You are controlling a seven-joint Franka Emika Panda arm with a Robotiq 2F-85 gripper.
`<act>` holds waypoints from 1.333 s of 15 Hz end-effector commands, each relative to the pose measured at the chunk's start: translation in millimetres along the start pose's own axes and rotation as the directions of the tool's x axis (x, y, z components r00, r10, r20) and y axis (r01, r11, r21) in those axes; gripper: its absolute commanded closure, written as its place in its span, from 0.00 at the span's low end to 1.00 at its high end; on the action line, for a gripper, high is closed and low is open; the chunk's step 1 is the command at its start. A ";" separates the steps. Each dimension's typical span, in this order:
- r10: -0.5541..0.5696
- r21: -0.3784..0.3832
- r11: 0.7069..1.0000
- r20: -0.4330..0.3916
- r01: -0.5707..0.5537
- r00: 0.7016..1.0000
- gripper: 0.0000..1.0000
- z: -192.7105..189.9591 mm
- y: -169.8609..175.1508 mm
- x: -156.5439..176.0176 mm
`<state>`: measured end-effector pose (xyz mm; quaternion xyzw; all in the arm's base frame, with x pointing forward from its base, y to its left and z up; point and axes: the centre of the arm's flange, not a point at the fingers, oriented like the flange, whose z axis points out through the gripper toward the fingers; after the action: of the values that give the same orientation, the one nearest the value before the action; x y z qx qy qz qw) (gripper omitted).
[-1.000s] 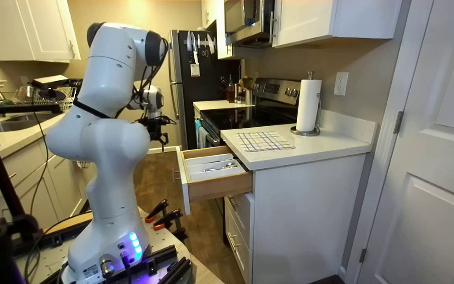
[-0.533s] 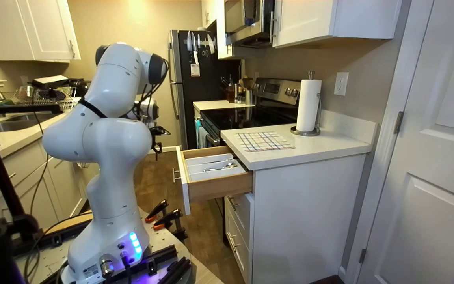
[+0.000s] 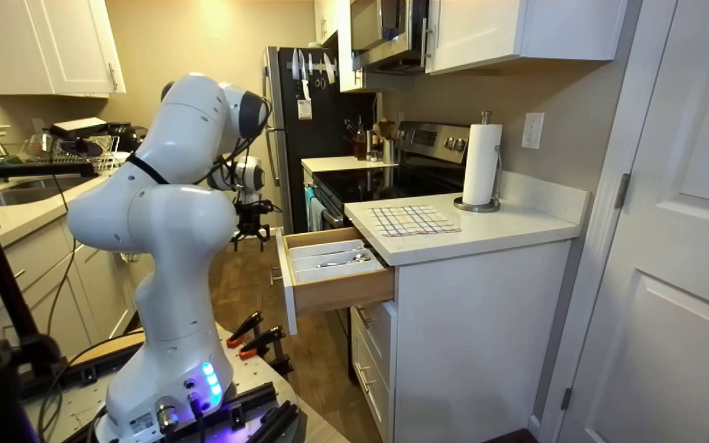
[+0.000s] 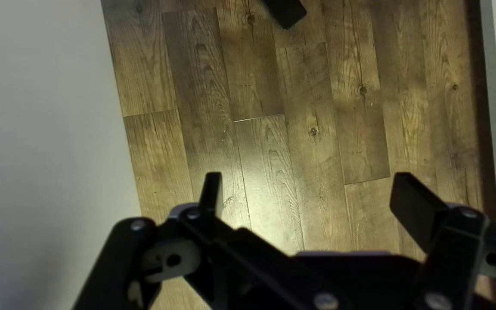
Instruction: Close the open drawer
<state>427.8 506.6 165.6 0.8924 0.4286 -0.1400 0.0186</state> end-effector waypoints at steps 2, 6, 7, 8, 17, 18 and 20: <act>0.025 0.005 1.000 0.005 -0.025 1.000 0.00 -4.2 27.7 -36.9; 0.000 0.008 1.000 0.020 0.000 1.000 0.00 -0.9 40.9 -47.1; -0.014 0.004 1.000 0.023 0.014 1.000 0.00 -1.3 44.1 -50.4; -0.031 -0.005 0.999 0.040 0.032 0.999 0.00 -2.1 48.2 -54.9; -0.095 -0.004 0.995 0.053 0.095 0.994 0.00 -19.2 138.3 -120.8; -0.061 0.032 0.998 0.042 0.060 0.997 0.00 -20.3 160.9 -125.7; -0.003 0.089 0.996 0.011 0.002 1.000 0.00 -26.9 203.8 -142.6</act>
<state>482.1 340.2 191.8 0.8781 0.4461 -0.1723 0.0172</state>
